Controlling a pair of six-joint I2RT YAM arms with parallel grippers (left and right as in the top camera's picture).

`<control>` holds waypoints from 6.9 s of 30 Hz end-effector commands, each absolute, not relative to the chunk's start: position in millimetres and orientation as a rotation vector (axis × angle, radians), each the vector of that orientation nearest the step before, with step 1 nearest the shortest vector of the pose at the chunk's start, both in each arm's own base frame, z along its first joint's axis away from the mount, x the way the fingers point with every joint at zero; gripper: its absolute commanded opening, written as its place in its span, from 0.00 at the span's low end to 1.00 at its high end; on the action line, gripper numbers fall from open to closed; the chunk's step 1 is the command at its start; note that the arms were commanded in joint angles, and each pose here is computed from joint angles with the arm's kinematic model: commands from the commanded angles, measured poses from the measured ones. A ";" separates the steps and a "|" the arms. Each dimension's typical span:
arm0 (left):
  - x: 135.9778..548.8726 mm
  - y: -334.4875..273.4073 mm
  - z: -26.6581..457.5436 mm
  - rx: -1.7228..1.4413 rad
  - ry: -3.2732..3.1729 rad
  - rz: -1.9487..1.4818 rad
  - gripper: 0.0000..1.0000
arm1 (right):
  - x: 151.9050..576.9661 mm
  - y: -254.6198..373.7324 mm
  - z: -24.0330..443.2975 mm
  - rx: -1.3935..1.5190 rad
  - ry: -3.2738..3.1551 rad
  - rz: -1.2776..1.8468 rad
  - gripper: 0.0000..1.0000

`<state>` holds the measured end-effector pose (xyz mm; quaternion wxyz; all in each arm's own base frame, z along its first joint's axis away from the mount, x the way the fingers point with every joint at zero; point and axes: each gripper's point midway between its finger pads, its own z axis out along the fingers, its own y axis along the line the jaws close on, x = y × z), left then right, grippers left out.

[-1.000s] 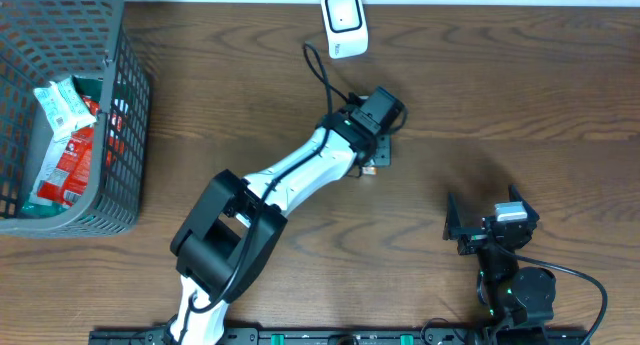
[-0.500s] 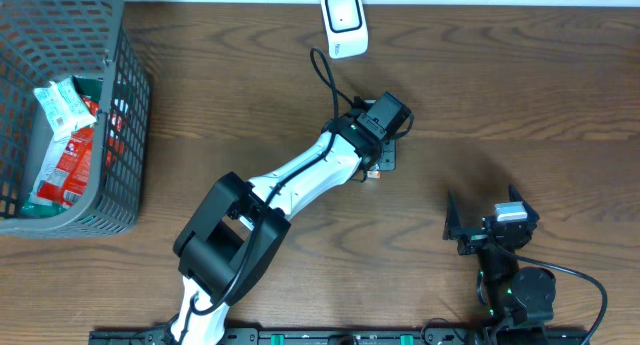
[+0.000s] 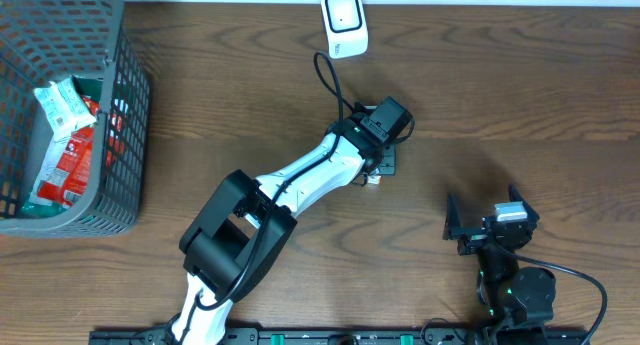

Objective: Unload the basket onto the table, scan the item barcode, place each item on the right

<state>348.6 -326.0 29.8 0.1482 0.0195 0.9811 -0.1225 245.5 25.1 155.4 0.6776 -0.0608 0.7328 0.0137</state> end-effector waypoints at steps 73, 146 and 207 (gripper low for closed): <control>293.8 165.5 304.6 -1.263 2.011 0.178 0.81 | 245.4 23.7 154.9 -0.135 1.648 0.021 0.99; 297.4 253.8 28.4 -1.729 2.556 0.090 0.74 | 245.4 23.7 154.9 -0.135 1.647 0.021 0.99; 284.8 -78.4 143.0 -0.793 2.571 -0.467 0.07 | 245.4 23.7 154.9 -0.135 1.647 0.021 0.99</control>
